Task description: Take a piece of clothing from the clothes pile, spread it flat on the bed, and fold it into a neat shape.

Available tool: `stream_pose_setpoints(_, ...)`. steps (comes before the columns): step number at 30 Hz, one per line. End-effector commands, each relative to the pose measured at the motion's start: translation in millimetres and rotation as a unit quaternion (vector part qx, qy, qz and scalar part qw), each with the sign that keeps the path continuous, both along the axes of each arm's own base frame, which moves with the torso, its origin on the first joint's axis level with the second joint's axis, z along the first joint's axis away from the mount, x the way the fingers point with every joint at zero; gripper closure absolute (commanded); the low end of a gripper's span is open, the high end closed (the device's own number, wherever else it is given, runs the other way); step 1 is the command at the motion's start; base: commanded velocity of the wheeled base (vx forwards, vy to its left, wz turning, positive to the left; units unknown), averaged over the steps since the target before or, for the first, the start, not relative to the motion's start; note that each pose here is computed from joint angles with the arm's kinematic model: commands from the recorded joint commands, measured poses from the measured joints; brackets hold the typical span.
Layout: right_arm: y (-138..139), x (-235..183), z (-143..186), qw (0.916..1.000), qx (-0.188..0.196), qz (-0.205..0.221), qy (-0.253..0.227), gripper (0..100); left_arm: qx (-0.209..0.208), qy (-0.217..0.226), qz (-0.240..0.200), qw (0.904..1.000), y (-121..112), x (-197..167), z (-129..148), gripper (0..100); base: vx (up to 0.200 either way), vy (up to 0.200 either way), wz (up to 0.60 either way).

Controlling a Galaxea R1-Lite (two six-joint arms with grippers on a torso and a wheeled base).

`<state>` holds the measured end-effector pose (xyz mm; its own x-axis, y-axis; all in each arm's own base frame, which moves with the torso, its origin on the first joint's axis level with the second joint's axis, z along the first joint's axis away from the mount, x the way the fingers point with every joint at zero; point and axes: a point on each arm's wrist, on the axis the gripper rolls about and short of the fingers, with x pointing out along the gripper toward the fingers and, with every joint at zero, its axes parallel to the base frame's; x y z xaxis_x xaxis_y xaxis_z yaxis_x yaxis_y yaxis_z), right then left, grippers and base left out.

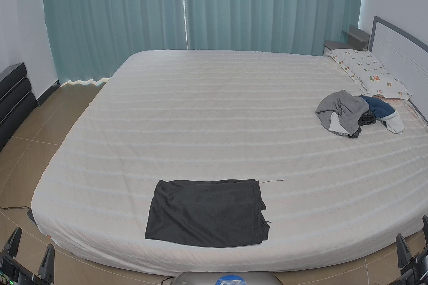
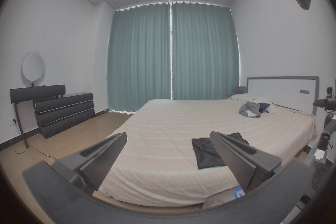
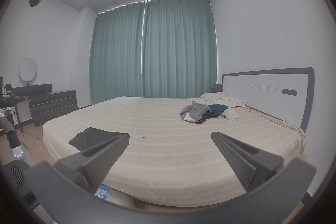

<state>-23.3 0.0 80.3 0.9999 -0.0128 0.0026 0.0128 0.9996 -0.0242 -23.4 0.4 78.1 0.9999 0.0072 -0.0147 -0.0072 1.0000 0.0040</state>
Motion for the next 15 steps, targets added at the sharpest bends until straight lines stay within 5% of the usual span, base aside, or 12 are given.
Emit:
stream_pose_setpoints(1,0.0,0.4,-5.1,1.0000,0.000,-0.001,0.003,0,0.002,-0.003,-0.004,1.0000,-0.2,0.3,-2.8,0,0.000,0.000,0.00)
stream_pose_setpoints(15,0.0,0.4,-5.1,1.0000,0.002,-0.001,0.003,0,0.001,-0.004,-0.006,1.0000,-0.3,0.3,-2.8,0,0.000,0.000,0.00)
